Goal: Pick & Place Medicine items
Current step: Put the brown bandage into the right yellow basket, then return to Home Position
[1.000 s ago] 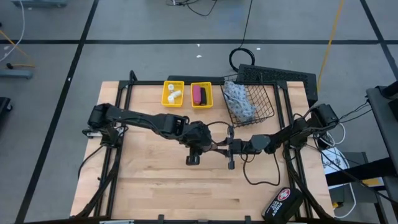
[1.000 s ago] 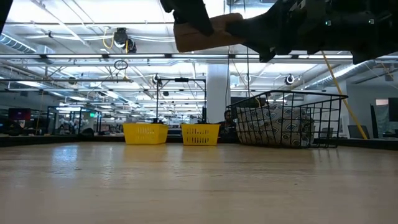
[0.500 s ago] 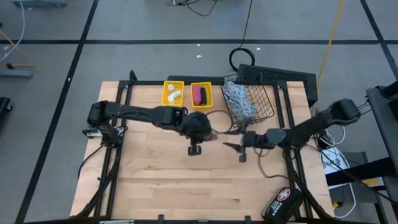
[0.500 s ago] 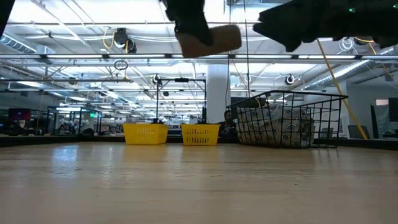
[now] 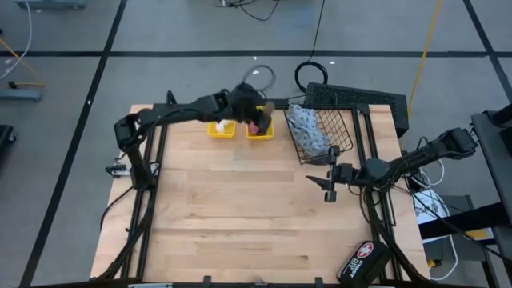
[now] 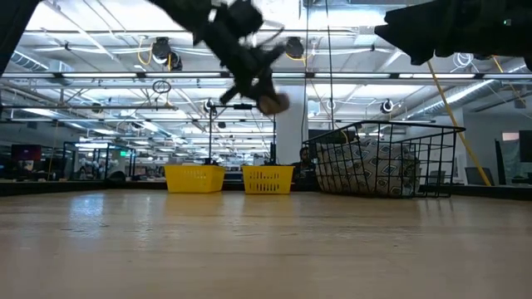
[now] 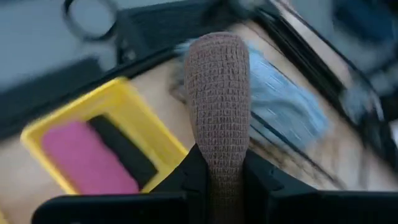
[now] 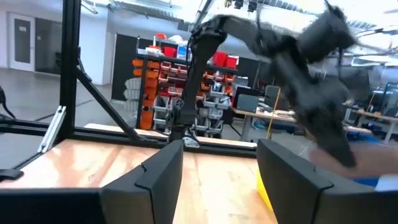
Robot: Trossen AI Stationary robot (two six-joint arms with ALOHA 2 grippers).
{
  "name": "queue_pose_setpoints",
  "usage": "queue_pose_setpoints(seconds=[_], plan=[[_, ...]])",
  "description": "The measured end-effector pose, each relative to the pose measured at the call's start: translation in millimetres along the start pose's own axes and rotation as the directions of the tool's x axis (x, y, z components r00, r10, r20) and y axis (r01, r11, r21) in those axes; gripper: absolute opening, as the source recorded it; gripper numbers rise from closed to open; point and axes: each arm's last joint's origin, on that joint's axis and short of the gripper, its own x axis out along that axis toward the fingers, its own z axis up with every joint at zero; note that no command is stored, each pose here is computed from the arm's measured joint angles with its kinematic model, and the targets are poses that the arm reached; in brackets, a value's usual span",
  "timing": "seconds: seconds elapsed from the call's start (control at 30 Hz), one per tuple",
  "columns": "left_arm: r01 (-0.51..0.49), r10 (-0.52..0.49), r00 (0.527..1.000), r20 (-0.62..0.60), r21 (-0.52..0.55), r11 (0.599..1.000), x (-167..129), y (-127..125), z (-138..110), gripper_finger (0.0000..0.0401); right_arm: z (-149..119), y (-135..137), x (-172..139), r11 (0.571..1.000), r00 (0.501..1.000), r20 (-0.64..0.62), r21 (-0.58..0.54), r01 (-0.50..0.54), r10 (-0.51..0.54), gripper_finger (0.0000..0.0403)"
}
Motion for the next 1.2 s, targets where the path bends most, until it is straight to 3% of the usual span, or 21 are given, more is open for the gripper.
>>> queue_pose_setpoints(seconds=[0.07, 0.13, 0.27, 0.43, 0.63, 0.77, 1.0, 1.2], plan=[[-0.045, 0.039, 0.999, -0.033, -0.197, 0.979, 11.8, 27.9, -3.6, 0.0053, 0.6, -0.4, -0.4, 1.000, 1.000, 0.004, -0.015, 0.001, -0.001, 0.0192], [-0.112, 0.084, 0.992, -0.095, -0.356, 0.928, 26.1, 52.8, -12.0, 0.0053, 0.7, -0.7, -1.1, 1.000, 1.000, 0.004, -0.025, 0.002, -0.002, 0.0192], [-0.072, 0.016, 0.992, -0.127, -0.457, 0.887, 50.1, 74.7, -17.9, 0.0053, -0.9, -0.3, -1.1, 0.999, 1.000, -0.009, -0.035, -0.003, 0.003, 0.0192], [0.015, -0.065, 0.994, -0.087, -0.485, 0.874, 79.2, 74.6, -24.5, 0.0059, -1.8, -0.1, -1.1, 0.999, 1.000, -0.019, -0.038, -0.006, 0.005, 0.0188], [-0.025, -0.004, 0.998, -0.059, -0.485, 0.874, 86.5, 79.6, -26.3, 0.0072, -3.3, 0.7, -1.2, 1.000, 0.999, -0.033, 0.007, -0.014, 0.014, 0.0191], [-0.018, 0.001, 0.999, -0.039, -0.439, 0.899, 85.6, 75.8, -25.4, 0.0133, -6.0, 1.2, -1.3, 1.000, 0.998, -0.059, -0.002, -0.020, 0.020, 0.0191], [-0.009, -0.010, 0.999, -0.040, -0.435, 0.900, 85.1, 73.4, -25.7, 0.0259, -6.2, 1.3, -1.4, 1.000, 0.998, -0.062, -0.004, -0.020, 0.020, 0.0185], [0.046, -0.063, 0.998, -0.024, -0.439, 0.897, 84.2, 76.8, -20.0, 0.0320, -6.2, 1.3, -1.4, 1.000, 0.998, -0.062, -0.004, -0.021, 0.021, 0.0185]])
